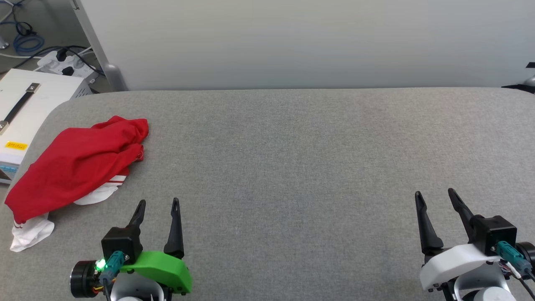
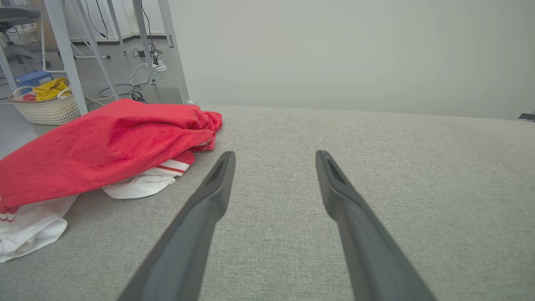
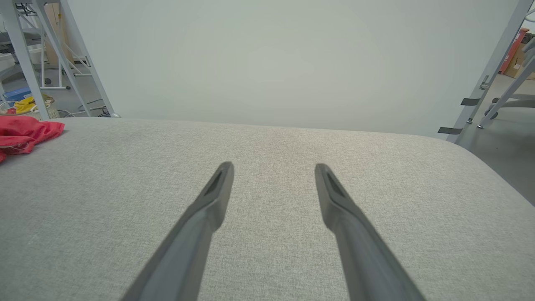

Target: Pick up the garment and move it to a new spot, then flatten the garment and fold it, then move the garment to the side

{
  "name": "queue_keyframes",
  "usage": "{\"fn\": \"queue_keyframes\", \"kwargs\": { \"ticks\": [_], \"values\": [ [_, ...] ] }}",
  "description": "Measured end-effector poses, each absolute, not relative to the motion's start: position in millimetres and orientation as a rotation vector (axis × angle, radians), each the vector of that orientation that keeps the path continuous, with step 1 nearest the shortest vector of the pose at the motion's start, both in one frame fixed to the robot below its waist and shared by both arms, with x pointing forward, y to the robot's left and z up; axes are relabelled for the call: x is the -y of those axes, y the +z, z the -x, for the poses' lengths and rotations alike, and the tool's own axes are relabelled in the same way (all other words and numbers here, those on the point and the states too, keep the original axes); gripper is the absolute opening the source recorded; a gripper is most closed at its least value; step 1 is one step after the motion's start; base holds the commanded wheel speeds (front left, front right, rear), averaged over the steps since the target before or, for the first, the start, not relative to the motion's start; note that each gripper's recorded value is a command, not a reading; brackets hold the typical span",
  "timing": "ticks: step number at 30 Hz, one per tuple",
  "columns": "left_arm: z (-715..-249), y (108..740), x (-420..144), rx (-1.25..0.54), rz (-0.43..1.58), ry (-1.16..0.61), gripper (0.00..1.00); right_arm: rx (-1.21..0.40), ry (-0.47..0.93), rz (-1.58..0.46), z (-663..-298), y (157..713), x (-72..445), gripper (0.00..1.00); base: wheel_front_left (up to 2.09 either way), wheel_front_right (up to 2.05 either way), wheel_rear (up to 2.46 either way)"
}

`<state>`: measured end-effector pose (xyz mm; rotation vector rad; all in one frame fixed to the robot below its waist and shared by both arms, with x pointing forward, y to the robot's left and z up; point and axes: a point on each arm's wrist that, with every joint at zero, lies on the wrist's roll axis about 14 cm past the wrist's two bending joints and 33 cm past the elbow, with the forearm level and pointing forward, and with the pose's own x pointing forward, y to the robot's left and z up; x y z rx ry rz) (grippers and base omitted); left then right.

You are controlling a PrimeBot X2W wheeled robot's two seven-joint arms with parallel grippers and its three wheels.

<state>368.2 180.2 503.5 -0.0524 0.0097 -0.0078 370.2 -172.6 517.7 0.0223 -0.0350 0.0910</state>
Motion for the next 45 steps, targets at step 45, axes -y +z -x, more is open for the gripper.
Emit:
{"fn": "queue_keyframes", "kwargs": {
  "ticks": [45],
  "values": [
    [-348.1, 495.9, -217.7, 0.022, 0.107, 0.105, 1.00, 0.020, 0.241, -0.037, -387.5, 496.3, 121.2, 1.00, 0.00, 0.00, 0.00]
  ]
}}
